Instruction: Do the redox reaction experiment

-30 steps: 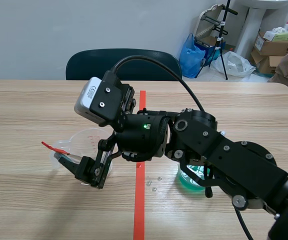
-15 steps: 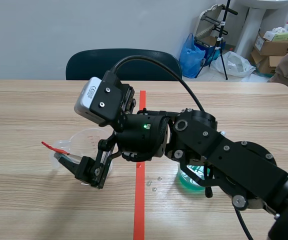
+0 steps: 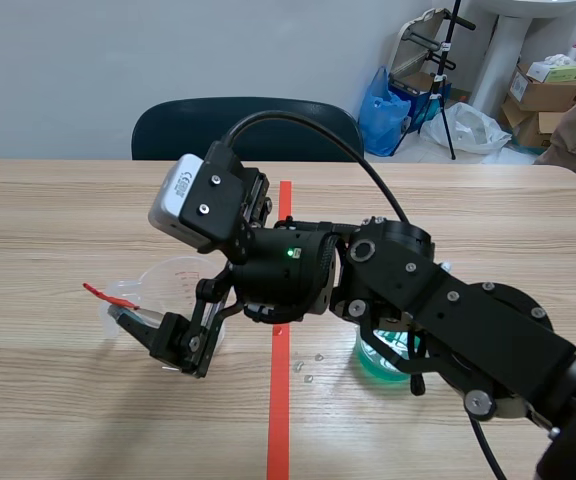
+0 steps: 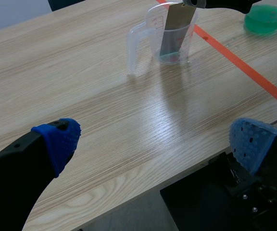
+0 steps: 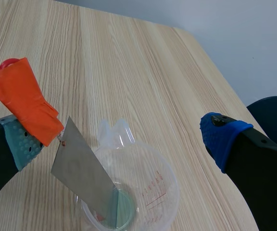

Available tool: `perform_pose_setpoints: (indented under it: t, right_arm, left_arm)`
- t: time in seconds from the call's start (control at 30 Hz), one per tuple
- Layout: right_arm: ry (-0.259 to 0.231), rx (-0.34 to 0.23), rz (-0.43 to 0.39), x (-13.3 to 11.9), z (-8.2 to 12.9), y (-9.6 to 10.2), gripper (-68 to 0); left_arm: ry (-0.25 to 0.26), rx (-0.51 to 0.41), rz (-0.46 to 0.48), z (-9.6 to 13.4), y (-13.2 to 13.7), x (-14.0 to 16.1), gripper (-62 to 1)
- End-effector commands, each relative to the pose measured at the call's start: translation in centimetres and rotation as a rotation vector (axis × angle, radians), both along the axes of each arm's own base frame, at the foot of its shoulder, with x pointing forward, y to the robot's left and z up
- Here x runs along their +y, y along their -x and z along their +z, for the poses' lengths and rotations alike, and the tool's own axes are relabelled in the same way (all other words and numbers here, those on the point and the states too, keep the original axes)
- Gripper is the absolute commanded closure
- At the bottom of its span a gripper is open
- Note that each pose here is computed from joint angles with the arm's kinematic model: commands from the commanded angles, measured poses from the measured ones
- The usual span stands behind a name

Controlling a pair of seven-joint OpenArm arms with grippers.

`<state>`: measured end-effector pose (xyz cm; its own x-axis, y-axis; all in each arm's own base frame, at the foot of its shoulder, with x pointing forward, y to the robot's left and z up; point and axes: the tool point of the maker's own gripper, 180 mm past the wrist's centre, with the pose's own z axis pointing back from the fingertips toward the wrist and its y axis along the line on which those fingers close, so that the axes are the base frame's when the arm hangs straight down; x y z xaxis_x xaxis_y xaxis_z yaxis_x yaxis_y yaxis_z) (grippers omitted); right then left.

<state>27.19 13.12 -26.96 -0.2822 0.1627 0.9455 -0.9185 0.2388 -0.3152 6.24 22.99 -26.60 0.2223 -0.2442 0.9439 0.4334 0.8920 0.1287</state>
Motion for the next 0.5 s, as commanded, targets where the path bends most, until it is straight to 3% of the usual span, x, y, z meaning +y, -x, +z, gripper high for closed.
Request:
perform_pose_setpoints:
  t: [0.0, 0.2, 0.47]
  right_arm:
    - [-0.029, -0.030, -0.001, 0.1, 1.4, -0.6, -67.9]
    - [-0.032, -0.016, 0.000, 0.2, 1.0, -0.1, -67.9]
    - [-0.045, 0.021, 0.011, -0.2, 0.3, 2.1, -67.9]
  left_arm:
    - [0.013, -0.026, 0.004, 0.6, -0.2, -0.1, -62.3]
    - [0.013, -0.026, 0.005, 0.6, -0.2, -0.1, -62.3]
    - [0.013, -0.026, 0.005, 0.6, -0.2, -0.1, -62.3]
